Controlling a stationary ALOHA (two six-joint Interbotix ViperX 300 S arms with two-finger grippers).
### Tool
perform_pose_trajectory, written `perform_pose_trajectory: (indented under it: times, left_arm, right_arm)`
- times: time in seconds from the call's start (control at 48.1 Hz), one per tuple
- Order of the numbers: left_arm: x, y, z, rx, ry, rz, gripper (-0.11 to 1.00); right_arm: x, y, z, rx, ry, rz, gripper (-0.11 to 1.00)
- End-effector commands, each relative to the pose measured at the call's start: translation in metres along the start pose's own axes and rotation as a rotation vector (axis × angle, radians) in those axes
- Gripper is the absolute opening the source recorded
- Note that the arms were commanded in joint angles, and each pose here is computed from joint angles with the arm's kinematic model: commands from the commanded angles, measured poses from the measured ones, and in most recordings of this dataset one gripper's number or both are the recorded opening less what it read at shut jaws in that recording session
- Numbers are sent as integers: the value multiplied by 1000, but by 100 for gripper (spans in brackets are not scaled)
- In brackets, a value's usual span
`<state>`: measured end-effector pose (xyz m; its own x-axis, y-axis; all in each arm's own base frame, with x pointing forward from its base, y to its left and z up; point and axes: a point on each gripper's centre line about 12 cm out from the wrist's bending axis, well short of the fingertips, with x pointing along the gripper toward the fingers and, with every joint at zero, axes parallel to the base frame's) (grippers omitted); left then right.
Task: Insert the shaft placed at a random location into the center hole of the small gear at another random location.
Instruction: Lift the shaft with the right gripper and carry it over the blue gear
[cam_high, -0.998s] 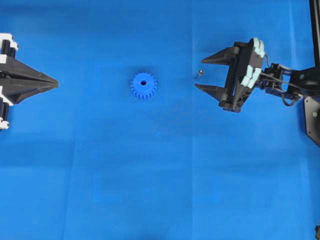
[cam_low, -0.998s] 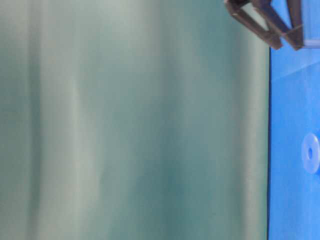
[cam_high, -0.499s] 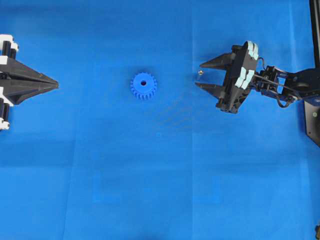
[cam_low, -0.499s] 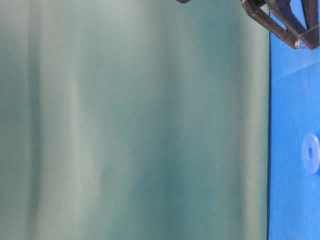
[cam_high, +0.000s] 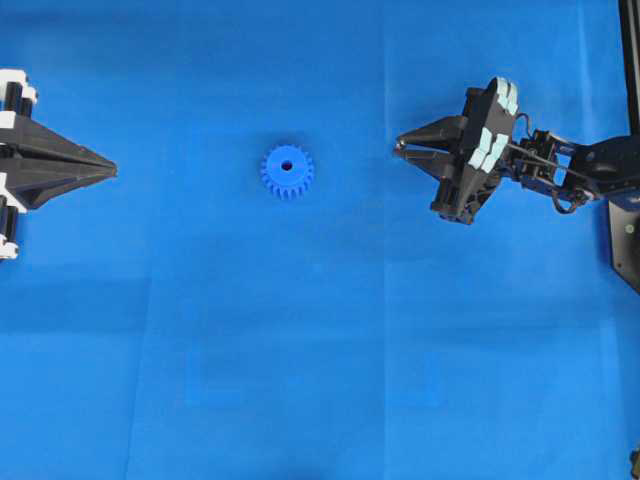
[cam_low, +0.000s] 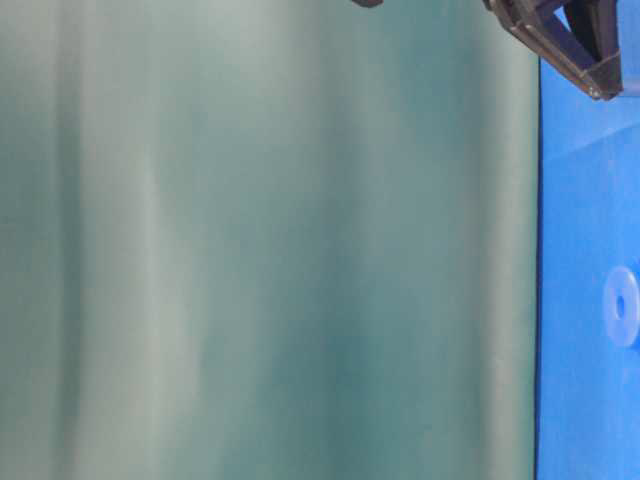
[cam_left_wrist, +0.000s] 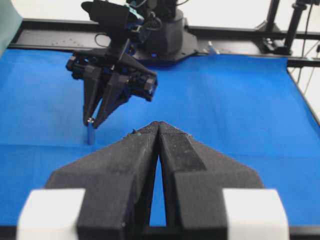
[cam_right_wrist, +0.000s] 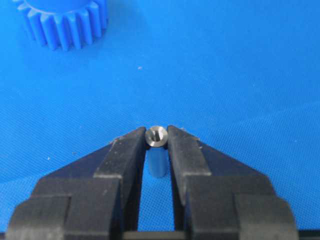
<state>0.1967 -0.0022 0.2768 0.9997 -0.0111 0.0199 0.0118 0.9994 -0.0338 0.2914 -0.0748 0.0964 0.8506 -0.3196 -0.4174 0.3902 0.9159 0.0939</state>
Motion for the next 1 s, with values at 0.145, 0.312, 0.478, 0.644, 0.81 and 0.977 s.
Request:
perform_pose_trajectory:
  times: [0.145, 0.312, 0.478, 0.644, 0.81, 0.977]
  left_arm:
    - [1, 0, 4, -1, -11, 3, 0]
    - [1, 1, 4, -1, -12, 4, 0]
    - [1, 1, 5, -3, -14, 4, 0]
    - [1, 1, 3, -3, -6, 4, 0]
    - [2, 1, 1, -3, 0, 5, 0]
    - [2, 1, 0, -3, 3, 5, 0]
  right_arm:
    - [-16, 8, 42, 17, -68, 36, 3]
    - [-27, 14, 67, 11, -84, 61, 3]
    - [-25, 15, 71, 4, -76, 66, 3]
    - [-17, 22, 76, -1, -77, 79, 3]
    - [1, 39, 88, -8, -89, 111, 3]
    - [23, 54, 102, -15, -98, 135, 3]
